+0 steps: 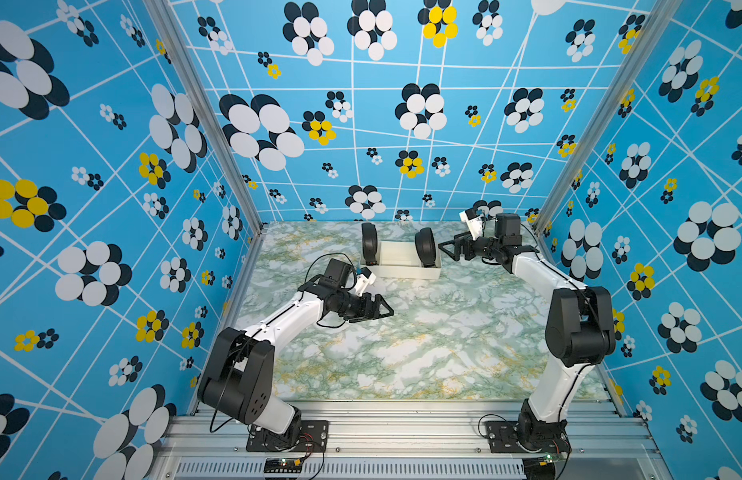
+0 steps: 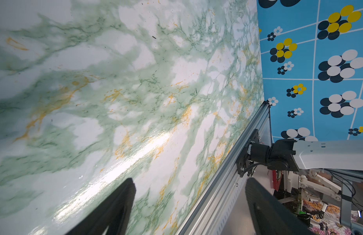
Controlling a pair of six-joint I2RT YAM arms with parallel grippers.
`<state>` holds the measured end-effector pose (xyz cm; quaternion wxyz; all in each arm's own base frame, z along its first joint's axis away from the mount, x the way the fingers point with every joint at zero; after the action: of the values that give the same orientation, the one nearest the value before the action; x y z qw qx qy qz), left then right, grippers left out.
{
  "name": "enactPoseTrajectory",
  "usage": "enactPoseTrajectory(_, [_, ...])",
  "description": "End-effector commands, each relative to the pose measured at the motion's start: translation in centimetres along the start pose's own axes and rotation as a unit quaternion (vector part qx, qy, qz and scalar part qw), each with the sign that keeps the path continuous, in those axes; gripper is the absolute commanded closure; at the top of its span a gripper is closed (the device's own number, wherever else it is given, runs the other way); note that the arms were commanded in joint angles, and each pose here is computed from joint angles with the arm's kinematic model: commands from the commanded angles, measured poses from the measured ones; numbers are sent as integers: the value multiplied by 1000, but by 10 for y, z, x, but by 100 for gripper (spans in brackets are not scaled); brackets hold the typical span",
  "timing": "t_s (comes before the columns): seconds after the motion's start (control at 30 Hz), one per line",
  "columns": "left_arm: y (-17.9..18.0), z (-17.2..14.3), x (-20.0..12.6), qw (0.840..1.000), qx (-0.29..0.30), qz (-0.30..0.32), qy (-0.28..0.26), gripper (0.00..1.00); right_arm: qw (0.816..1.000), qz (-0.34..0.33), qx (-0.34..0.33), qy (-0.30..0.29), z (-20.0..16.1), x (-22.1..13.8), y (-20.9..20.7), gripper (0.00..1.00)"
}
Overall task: Place the belts into the storage roll
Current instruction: Place the belt in the container, then adjust the belt in the container.
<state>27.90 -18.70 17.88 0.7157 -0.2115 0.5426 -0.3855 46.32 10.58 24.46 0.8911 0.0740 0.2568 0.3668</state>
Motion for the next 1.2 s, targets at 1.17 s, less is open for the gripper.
enactPoseTrajectory(1.17, [11, -47, -49, 995, 7, 23, -95, 11, 893, -374, 71, 241, 2, 102, 72, 1])
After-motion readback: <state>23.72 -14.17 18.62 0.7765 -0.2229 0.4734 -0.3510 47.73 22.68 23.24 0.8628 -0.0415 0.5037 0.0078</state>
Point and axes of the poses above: each gripper's point midway between its finger pads, its own x axis out along the fingers, its own y axis along the line the jaws close on, z = x × y, the point moved 7 cm from there along -x, back along the fingers, and after that the axes turned 2 degrees about x, right-handed, at the moved point
